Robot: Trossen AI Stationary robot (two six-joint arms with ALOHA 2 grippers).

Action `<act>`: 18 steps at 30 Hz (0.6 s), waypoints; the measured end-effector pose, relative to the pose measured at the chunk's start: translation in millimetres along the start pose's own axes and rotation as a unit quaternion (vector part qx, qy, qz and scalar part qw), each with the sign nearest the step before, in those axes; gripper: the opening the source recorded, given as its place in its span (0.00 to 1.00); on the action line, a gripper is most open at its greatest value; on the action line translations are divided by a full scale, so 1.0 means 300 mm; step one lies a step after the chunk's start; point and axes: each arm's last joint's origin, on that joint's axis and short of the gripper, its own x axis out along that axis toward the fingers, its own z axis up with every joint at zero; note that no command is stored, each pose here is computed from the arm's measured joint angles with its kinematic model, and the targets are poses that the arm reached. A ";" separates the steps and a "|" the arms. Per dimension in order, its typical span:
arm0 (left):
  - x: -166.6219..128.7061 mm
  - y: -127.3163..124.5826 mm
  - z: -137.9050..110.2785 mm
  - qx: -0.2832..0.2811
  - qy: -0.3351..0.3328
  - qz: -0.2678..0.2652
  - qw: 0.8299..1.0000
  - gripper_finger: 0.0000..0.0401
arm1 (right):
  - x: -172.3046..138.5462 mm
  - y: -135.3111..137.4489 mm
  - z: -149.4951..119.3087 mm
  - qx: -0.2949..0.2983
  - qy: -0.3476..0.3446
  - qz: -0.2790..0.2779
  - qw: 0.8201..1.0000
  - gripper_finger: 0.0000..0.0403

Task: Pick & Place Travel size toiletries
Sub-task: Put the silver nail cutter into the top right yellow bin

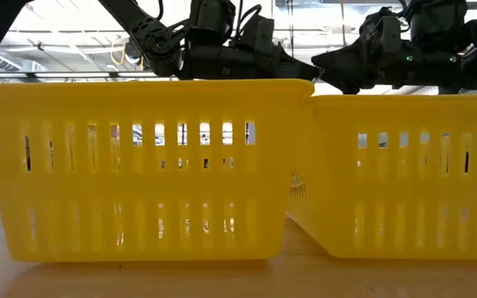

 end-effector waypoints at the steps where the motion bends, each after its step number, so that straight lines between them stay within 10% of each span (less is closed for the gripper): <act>1: 0.000 0.000 0.000 0.000 0.000 0.000 1.000 0.06 | 0.000 0.001 0.000 -0.004 0.000 0.003 1.000 0.37; 7: 0.000 -0.004 0.000 0.003 0.001 -0.017 1.000 0.06 | 0.000 0.006 0.001 -0.027 -0.002 0.029 0.999 0.12; 18: 0.008 -0.039 -0.007 -0.036 0.014 -0.036 0.999 0.07 | 0.000 0.005 -0.002 -0.030 0.002 0.021 0.999 0.12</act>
